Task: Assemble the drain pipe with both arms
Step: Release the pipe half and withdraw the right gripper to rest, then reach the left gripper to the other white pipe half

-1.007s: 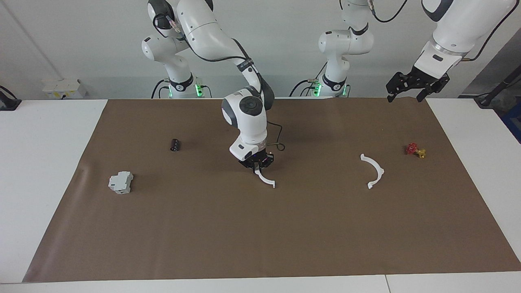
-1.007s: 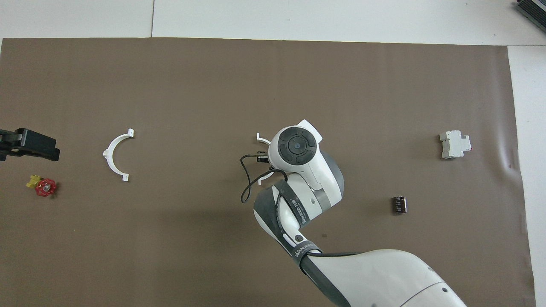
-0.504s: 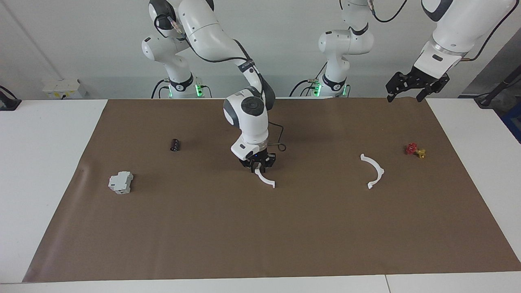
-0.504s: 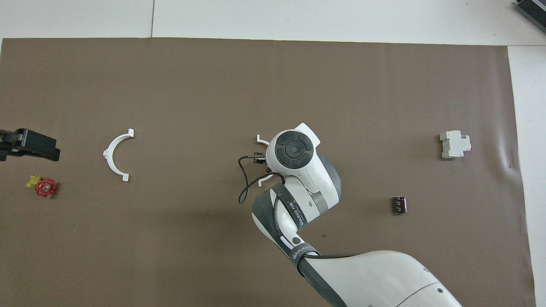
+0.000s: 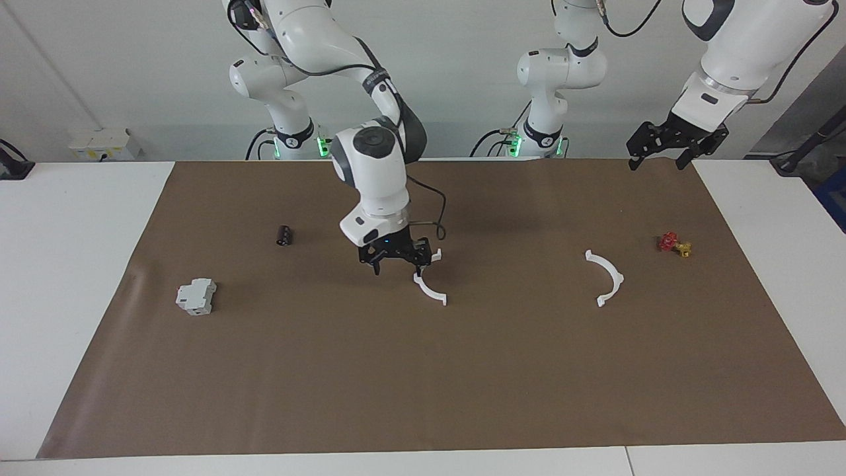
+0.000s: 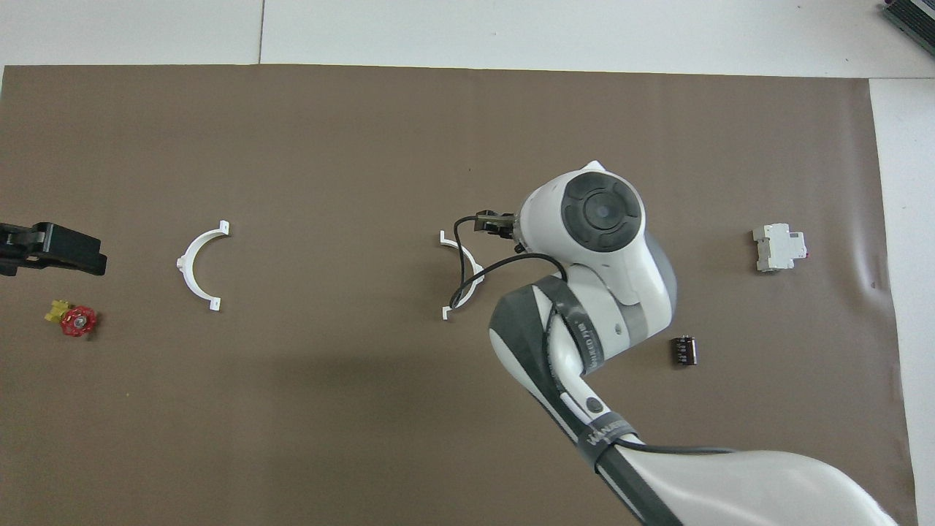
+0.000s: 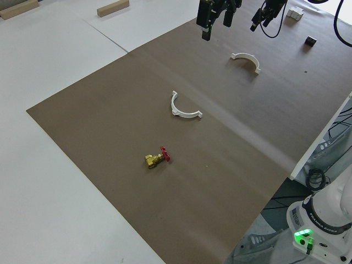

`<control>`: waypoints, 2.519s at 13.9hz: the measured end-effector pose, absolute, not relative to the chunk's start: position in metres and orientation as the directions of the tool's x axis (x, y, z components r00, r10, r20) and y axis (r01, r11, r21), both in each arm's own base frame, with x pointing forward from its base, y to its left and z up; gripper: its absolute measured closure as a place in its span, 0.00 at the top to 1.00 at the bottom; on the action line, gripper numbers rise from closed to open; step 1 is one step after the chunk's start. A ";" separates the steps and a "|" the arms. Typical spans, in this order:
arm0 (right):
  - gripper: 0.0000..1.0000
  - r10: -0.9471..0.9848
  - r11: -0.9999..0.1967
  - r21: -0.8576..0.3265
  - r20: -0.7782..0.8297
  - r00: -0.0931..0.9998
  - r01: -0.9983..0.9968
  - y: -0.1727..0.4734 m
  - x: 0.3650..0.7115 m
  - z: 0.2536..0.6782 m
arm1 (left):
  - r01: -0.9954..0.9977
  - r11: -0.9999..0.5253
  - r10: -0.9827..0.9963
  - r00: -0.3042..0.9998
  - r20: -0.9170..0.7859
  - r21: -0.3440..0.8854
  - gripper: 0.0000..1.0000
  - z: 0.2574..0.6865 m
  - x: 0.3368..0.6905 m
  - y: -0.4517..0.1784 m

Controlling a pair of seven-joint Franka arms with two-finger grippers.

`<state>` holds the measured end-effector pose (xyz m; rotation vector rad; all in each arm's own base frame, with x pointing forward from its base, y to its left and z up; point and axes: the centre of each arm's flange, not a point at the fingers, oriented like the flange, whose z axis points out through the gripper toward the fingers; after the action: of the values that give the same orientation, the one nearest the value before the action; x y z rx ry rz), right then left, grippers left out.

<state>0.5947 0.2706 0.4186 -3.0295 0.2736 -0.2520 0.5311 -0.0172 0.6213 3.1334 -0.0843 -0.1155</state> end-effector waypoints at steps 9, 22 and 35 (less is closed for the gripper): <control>1.00 -0.157 -0.987 -0.047 0.143 0.977 -0.152 0.031 0.601 0.525 | -0.017 -1.000 -0.017 1.000 -0.017 0.007 1.00 0.565 0.542 0.000; 1.00 -0.031 -1.000 -0.004 -0.002 1.000 -0.031 -0.027 0.555 0.589 | 0.276 -0.960 0.279 0.949 0.147 0.040 1.00 0.415 0.537 0.037; 1.00 0.024 -0.998 0.058 -0.012 1.000 0.025 -0.047 0.550 0.594 | 0.416 -0.909 0.416 0.897 0.151 0.037 0.99 0.318 0.539 0.003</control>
<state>0.5503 -0.0466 0.5942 -3.1999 -0.0390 0.0188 0.5385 0.0034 0.3179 3.0557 0.6700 0.2450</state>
